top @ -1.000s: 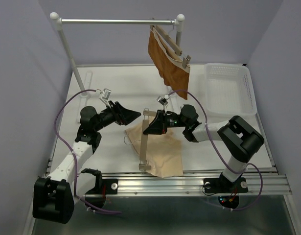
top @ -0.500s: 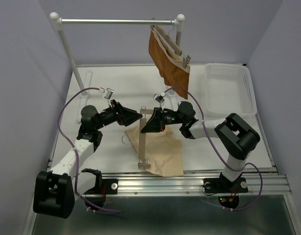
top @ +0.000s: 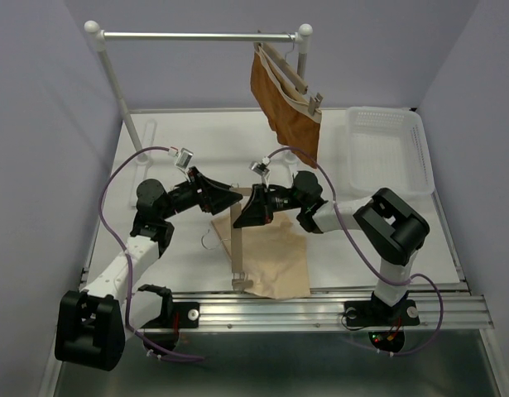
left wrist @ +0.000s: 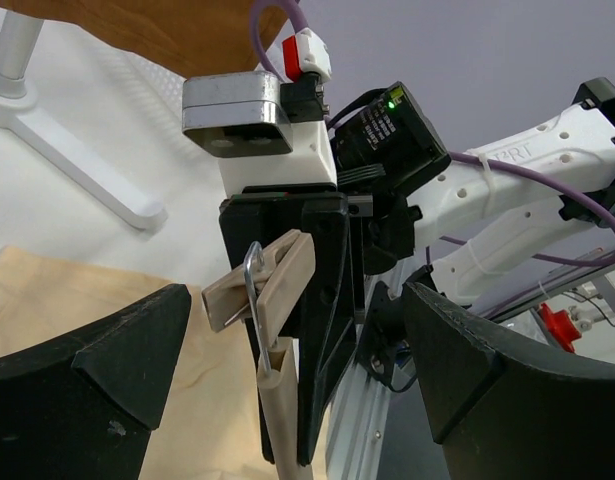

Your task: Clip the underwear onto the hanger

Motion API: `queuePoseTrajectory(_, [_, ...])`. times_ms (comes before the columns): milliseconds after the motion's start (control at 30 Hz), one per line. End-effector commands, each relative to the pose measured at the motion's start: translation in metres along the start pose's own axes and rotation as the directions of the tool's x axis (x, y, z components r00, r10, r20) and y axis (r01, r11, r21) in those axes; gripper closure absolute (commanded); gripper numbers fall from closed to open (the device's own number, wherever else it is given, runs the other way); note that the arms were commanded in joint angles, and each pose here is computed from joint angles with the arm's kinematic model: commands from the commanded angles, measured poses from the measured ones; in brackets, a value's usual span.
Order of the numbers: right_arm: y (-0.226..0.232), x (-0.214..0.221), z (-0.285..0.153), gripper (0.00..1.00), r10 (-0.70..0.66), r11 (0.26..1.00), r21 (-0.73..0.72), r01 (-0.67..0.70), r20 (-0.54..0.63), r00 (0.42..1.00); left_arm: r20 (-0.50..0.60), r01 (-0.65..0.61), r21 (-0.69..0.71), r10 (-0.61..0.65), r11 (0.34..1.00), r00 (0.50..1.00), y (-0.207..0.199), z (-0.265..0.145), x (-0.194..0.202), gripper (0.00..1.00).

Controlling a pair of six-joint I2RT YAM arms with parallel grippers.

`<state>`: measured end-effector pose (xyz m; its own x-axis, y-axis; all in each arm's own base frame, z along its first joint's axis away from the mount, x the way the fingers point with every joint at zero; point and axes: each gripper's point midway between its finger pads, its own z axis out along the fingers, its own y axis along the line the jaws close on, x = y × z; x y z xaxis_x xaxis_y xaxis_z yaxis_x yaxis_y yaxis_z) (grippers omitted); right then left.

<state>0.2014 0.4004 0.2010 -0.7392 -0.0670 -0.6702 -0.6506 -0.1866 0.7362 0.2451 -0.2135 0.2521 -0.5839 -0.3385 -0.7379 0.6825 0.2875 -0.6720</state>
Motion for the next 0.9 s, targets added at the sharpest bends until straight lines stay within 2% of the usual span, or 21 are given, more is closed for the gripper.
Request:
queuePoseTrajectory(0, [0.024,-0.01,0.014,0.99,-0.078,0.993,-0.094,0.077,-0.008,0.997,0.038,-0.09,0.069,0.088,0.993,0.995,-0.024,0.001,-0.017,0.01])
queuePoseTrajectory(233, [0.028,-0.011,0.018,0.99,-0.091,0.99,-0.111,0.091,0.001,0.996,0.035,-0.087,0.073,0.085,0.994,0.996,-0.025,0.0,-0.014,0.01])
queuePoseTrajectory(867, [-0.007,-0.026,0.022,0.99,-0.081,0.996,0.042,0.077,0.115,0.99,0.062,-0.065,0.081,0.06,0.995,0.996,-0.033,-0.007,-0.009,0.01])
